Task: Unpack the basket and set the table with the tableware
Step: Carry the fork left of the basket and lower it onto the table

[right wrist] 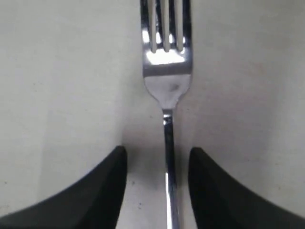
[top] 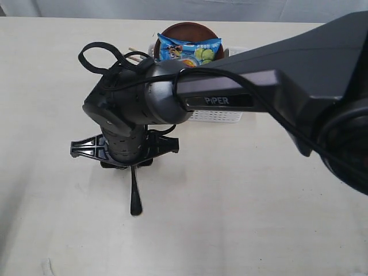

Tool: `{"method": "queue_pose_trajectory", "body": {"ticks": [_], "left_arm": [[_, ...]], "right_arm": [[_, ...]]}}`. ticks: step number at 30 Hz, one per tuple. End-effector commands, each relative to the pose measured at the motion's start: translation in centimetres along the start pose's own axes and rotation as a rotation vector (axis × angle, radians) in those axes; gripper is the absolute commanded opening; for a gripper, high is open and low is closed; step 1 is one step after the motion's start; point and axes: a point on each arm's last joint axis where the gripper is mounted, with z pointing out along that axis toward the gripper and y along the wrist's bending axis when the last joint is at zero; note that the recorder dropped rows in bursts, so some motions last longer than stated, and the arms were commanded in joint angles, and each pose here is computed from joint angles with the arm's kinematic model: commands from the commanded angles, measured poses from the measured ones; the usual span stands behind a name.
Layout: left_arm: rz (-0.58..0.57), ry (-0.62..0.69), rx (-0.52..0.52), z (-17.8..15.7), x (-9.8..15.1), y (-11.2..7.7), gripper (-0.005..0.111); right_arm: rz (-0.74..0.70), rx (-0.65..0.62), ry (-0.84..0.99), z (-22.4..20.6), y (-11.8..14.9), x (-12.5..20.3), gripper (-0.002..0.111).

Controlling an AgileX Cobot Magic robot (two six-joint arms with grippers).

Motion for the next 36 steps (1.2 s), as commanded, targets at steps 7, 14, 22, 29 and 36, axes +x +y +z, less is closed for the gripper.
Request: {"method": "queue_pose_trajectory", "body": {"ticks": [7,14,22,29,36], "left_arm": [[-0.002,-0.007,-0.002,0.0,0.0,0.0,0.0],[-0.002,-0.007,-0.002,0.0,0.0,0.0,0.0],[-0.002,-0.007,-0.002,0.0,0.0,0.0,0.0],[-0.002,-0.007,-0.002,0.0,0.0,0.0,0.0],[-0.002,-0.007,-0.002,0.0,0.0,0.0,0.0]], "right_arm": [[-0.08,0.037,-0.011,-1.0,0.4,-1.1,0.045],[-0.14,0.049,0.025,-2.3,0.9,-1.6,0.039],[-0.136,0.014,0.139,-0.6,-0.2,-2.2,0.038],[-0.183,0.045,0.169,0.8,-0.5,-1.9,0.038],[-0.183,0.048,0.178,1.4,-0.5,-1.7,0.014]]}}
